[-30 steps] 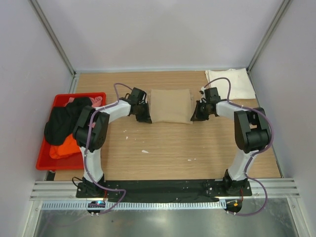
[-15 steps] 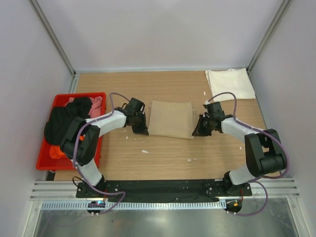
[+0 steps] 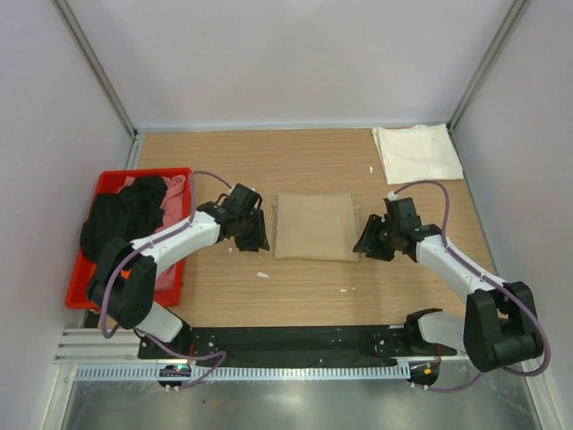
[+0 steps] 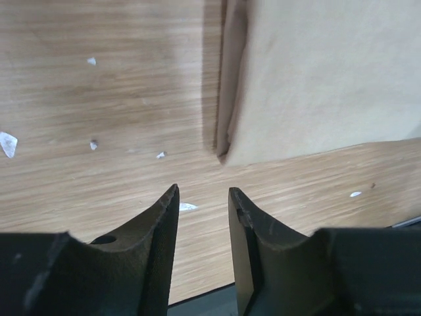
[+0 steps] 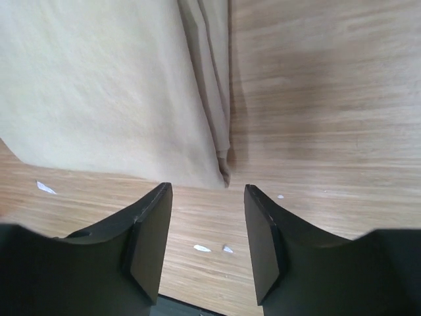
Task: Fold and stack the t-shirts
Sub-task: Neatly place the folded tshirt to the corner
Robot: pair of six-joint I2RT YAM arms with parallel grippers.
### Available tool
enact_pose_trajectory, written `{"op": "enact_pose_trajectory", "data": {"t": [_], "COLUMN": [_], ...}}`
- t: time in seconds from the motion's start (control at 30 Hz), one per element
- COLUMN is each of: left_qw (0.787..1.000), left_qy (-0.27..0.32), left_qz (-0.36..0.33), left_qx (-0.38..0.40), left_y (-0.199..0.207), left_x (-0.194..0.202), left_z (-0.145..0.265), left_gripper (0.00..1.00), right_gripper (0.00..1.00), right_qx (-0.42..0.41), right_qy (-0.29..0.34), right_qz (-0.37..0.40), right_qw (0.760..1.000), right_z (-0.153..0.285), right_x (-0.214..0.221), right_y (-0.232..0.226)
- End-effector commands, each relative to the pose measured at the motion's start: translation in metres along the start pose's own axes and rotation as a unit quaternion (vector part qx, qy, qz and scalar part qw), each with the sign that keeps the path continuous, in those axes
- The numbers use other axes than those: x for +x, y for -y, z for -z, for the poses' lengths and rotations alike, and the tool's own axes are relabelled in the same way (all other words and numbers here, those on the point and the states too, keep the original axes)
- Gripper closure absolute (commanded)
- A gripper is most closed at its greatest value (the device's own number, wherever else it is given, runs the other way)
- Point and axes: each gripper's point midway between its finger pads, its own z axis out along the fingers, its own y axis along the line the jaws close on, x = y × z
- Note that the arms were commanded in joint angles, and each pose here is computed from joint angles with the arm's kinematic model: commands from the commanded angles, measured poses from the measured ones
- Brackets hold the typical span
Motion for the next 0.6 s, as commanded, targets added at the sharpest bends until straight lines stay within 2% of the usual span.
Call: {"op": "enact_pose_trajectory", "data": {"t": [0.0,0.1,0.17,0.23,0.43,0.5,0.57], "left_qw": [0.998,0.996,0.996,0.995,0.993,0.993,0.993], "left_qy": [0.056,0.084,0.081,0.076,0.055,0.035,0.040], "left_qz": [-0.012,-0.030,-0.040,-0.034,-0.033,-0.026,-0.022], "left_qx": [0.022,0.020,0.019,0.058,0.099,0.105,0.112], "left_y": [0.021,0.031,0.033,0.046,0.054,0.049,0.050], "left_x": [-0.032,-0.055,-0.064,-0.077,-0.110,-0.113,-0.125], "left_z": [0.022,0.021,0.009,0.004,-0.031,-0.047,-0.048], "left_gripper": [0.62,0.57,0.56,0.56,0.58,0.60,0.60], "right_gripper": [0.45,0.40,0.38,0.36,0.35,0.34,0.34], "right_qx": [0.008,0.009,0.018,0.003,-0.017,-0.028,-0.041], "right_qy": [0.061,0.092,0.085,0.099,0.079,0.076,0.066], "right_qz": [0.008,0.047,0.066,0.098,0.086,0.094,0.109], "right_qw": [0.998,0.995,0.994,0.990,0.993,0.992,0.991], "right_z": [0.017,0.019,0.010,0.010,-0.016,-0.023,-0.028], "right_x": [-0.038,-0.074,-0.086,-0.108,-0.146,-0.155,-0.157], "right_y": [-0.013,-0.028,-0.030,-0.043,-0.042,-0.043,-0.043]}}
